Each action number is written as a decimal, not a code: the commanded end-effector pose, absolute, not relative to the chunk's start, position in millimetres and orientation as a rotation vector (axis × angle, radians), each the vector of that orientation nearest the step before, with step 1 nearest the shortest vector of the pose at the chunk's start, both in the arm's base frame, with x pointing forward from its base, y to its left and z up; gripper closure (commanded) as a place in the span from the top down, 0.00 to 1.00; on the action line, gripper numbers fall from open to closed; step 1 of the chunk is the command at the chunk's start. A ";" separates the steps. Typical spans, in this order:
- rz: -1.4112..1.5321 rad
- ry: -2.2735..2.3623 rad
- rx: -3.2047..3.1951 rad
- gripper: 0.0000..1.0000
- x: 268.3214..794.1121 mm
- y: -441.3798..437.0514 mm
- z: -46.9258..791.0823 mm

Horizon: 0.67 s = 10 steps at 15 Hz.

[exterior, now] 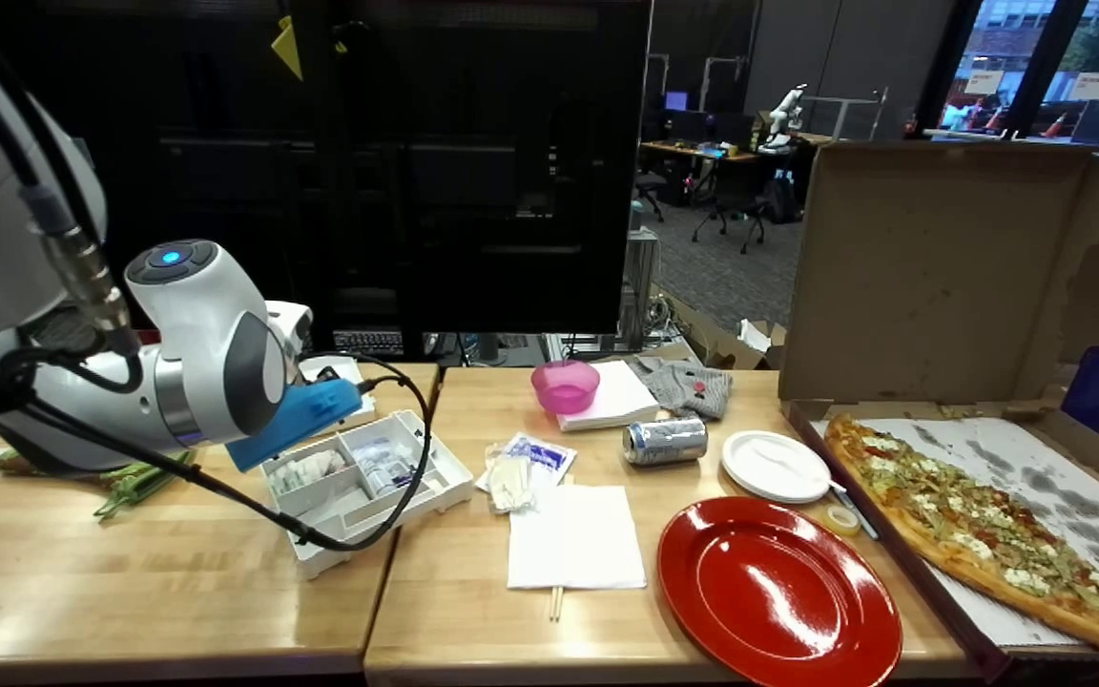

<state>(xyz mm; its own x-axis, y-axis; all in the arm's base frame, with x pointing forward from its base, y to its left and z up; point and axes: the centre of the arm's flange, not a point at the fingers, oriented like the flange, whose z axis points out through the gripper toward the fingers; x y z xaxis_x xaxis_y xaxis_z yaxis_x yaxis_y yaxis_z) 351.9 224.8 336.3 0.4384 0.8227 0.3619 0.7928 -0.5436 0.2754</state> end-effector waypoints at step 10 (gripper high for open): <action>0.755 1.336 2.595 1.00 331.2 251.0 345.0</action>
<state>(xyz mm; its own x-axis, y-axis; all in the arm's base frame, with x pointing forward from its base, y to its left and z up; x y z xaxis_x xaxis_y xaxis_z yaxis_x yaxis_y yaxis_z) 331.2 251.0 345.1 0.4837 0.7916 0.3735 0.7284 -0.6006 0.3296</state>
